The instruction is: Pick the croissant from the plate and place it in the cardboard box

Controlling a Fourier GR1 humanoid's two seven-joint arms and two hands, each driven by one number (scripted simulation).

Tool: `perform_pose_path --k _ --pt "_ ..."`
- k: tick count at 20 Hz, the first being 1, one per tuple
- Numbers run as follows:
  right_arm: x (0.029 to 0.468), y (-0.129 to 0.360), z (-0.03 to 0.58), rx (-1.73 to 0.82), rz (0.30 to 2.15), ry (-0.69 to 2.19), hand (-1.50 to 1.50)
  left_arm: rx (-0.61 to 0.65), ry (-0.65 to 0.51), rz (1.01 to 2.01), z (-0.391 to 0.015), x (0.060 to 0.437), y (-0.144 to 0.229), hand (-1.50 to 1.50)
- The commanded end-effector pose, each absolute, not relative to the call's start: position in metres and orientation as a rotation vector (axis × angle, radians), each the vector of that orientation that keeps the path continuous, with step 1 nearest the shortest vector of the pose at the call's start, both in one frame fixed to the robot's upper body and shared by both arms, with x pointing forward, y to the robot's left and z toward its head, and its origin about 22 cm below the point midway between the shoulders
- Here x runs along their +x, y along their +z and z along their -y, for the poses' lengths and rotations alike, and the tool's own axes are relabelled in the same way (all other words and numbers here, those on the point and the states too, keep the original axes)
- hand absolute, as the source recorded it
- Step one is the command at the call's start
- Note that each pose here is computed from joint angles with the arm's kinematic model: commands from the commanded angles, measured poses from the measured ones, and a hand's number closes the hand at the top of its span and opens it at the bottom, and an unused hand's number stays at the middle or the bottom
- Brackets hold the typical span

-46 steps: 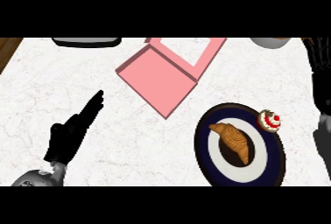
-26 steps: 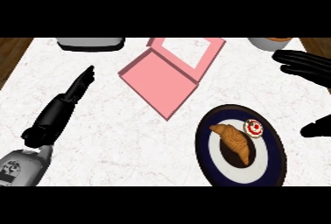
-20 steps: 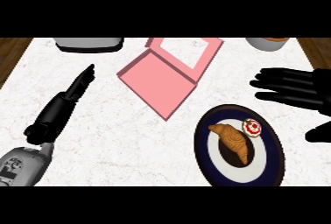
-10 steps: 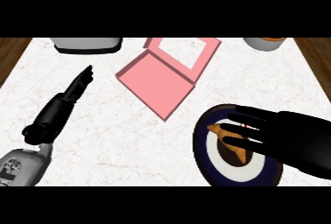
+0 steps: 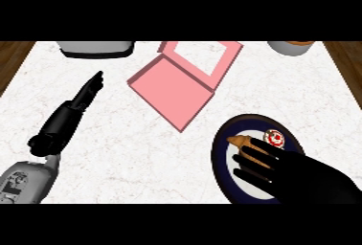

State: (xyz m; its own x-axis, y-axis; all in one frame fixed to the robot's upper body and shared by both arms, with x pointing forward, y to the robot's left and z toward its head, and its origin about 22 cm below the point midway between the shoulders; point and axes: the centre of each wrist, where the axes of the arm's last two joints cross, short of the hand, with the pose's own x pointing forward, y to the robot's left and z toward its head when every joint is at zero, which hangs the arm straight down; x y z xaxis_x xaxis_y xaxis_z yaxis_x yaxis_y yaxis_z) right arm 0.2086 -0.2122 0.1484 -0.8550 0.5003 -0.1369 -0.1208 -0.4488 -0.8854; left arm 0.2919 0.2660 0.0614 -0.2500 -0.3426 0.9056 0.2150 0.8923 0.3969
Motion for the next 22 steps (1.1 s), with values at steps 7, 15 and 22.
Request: perform_pose_path --k 7,15,22 --pt "0.211 0.116 0.211 -0.7 1.309 2.334 -1.5 0.099 -0.533 1.747 -0.278 0.288 0.065 0.0" --pt "0.228 0.103 0.202 -0.726 1.338 2.336 -1.5 0.086 -0.525 1.746 -0.252 0.294 0.062 0.0" --pt "0.23 0.072 0.203 -0.796 1.287 2.349 -1.5 0.092 -0.528 1.747 -0.268 0.296 0.056 0.0"
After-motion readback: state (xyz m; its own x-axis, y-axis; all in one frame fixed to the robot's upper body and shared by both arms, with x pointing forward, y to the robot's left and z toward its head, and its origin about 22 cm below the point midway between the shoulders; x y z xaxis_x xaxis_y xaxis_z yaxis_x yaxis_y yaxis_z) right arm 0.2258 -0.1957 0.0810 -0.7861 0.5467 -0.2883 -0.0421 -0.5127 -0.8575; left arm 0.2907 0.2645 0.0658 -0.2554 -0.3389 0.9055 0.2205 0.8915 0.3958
